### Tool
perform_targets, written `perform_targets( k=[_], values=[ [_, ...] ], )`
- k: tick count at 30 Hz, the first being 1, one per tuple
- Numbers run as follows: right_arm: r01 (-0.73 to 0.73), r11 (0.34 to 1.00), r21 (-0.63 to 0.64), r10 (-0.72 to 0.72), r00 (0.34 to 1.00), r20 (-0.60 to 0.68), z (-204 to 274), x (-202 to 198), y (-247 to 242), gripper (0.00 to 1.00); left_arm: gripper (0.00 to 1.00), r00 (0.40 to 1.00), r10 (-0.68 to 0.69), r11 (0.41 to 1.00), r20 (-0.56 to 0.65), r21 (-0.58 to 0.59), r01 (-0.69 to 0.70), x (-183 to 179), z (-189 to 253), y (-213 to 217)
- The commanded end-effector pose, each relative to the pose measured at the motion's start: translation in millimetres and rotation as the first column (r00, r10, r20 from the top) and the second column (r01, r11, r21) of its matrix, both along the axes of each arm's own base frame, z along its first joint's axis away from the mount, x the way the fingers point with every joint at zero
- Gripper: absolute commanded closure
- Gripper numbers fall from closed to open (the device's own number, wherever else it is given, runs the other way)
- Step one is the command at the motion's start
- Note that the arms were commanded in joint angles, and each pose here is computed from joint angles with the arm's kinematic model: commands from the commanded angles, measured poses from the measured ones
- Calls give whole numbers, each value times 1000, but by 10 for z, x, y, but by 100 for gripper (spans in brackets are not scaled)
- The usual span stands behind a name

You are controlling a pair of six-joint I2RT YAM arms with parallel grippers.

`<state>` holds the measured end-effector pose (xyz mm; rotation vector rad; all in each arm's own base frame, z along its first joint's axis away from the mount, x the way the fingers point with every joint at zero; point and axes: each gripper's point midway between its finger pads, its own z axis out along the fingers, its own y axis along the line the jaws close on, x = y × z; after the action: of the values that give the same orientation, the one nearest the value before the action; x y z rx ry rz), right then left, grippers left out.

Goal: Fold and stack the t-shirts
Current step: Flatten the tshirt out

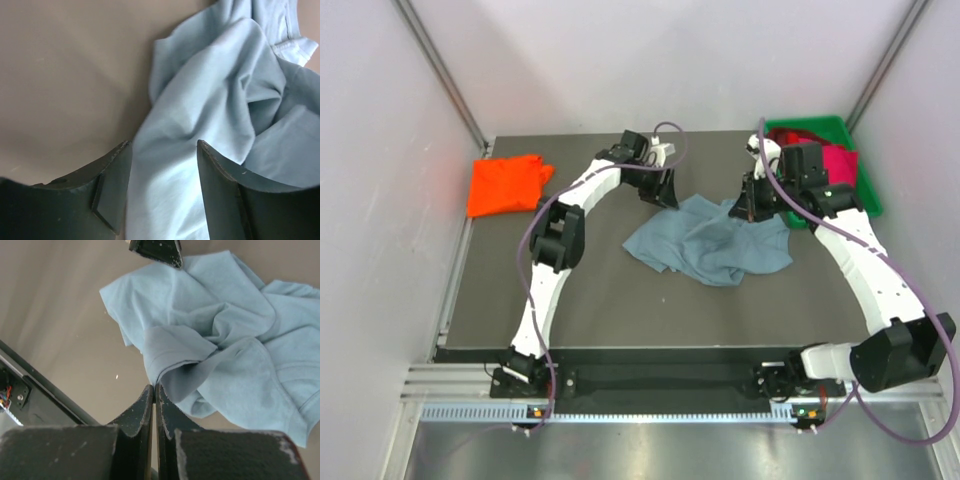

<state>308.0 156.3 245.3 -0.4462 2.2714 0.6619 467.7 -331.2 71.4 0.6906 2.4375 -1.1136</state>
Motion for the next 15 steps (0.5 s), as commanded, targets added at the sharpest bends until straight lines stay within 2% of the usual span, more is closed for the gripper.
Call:
perform_targets(
  k=[1,4,7,8,10,12,15],
  values=[
    [20,1000,19,-21,998,53,112,18,-48,100,40,997,-49,997,51,-56,52,-24,187,-229],
    [21,999,24,-23,998,54,109,27,-42,100,39,996,-74,996,48,-44,76,-91,79,-348],
    [25,999,22,-27,998,55,90,53,-46,100,58,995,-92,995,44,-30,93,-144,-26,-432],
    [22,1000,20,-24,998,53,82,48,-46,100,72,994,-97,995,45,-24,98,-160,-47,-445],
    [25,999,24,-27,998,50,81,53,-46,100,83,995,-89,996,48,-4,90,-155,-69,-425],
    [25,999,25,-26,999,48,73,54,-43,100,100,994,-81,997,69,21,80,-124,-48,-372],
    [26,999,27,-27,998,50,76,52,-43,100,100,992,-45,998,118,39,41,-5,111,-265]
  ],
)
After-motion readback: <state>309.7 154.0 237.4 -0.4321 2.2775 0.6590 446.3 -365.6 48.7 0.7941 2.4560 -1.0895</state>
